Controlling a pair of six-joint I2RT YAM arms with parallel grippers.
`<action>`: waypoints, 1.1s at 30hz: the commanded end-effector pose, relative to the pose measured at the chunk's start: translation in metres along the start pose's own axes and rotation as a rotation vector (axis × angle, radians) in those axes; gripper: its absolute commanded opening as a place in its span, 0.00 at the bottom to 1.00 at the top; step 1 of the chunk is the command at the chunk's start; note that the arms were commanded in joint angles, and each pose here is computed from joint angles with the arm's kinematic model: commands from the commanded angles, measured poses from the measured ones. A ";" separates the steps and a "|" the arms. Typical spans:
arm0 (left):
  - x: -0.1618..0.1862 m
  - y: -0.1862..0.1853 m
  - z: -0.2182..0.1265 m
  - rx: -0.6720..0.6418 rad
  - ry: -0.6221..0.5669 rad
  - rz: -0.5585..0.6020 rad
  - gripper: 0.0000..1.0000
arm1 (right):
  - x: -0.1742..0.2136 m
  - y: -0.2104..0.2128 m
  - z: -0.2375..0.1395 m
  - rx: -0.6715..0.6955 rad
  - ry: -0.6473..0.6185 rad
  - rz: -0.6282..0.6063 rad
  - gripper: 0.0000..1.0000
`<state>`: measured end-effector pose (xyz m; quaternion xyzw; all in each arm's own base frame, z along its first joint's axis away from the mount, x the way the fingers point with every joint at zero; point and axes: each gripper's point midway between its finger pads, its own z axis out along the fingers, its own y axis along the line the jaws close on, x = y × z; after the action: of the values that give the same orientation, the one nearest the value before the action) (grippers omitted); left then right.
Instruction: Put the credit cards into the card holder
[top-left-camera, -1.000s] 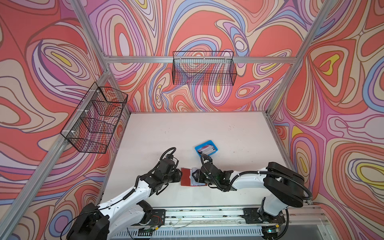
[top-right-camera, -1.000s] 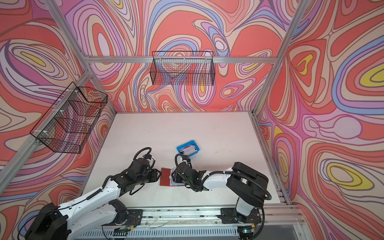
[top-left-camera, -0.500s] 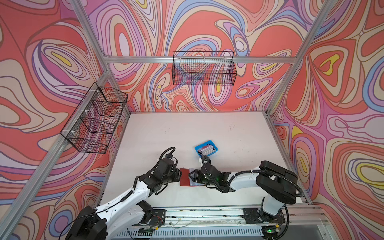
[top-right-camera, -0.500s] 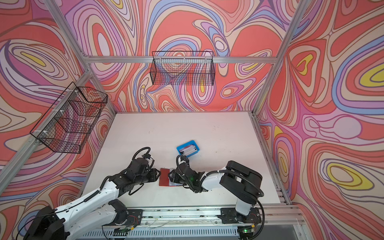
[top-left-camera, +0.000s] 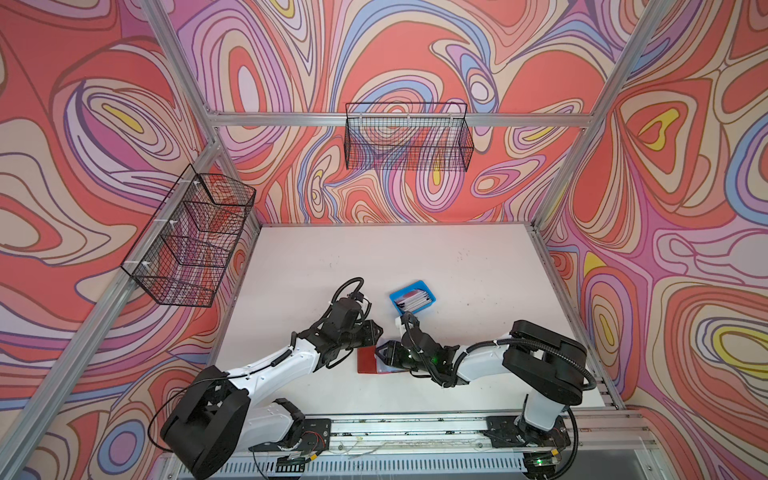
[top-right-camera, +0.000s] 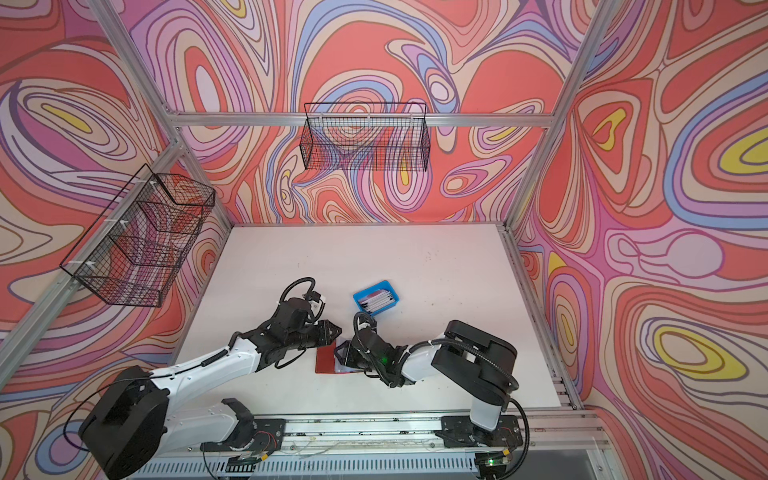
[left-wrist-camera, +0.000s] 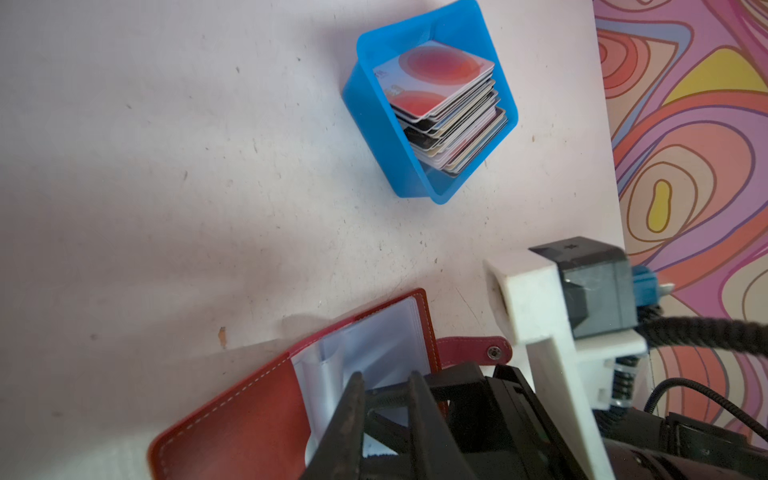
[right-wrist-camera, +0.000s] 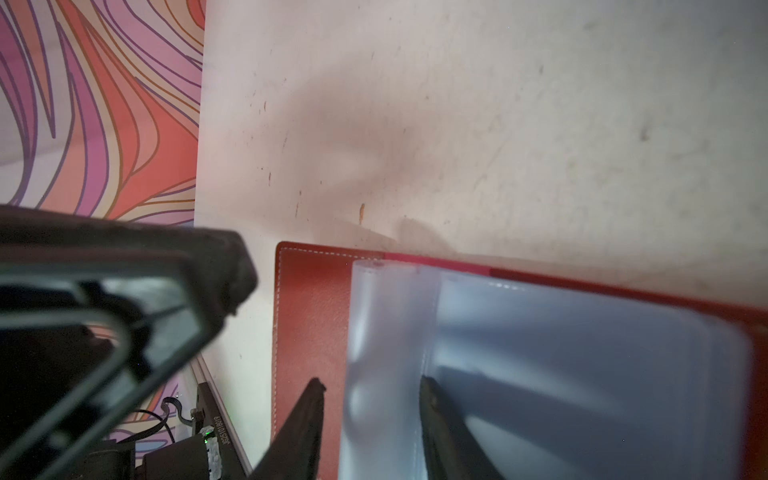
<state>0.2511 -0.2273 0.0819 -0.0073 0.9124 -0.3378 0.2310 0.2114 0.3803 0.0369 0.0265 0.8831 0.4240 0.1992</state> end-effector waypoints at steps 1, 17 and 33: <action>0.007 -0.002 0.007 0.063 0.013 -0.024 0.22 | 0.010 -0.012 0.003 0.026 0.027 0.019 0.40; 0.040 0.047 0.029 -0.063 0.075 -0.085 0.17 | 0.006 -0.006 -0.004 -0.001 0.012 0.024 0.40; 0.035 0.045 0.018 -0.075 0.047 -0.059 0.17 | 0.011 0.011 -0.020 -0.064 0.005 0.028 0.44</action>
<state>0.2380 -0.2138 0.0311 -0.0383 0.9233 -0.3242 0.2023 0.1994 0.3617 0.0499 0.0395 0.8763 0.4347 0.2039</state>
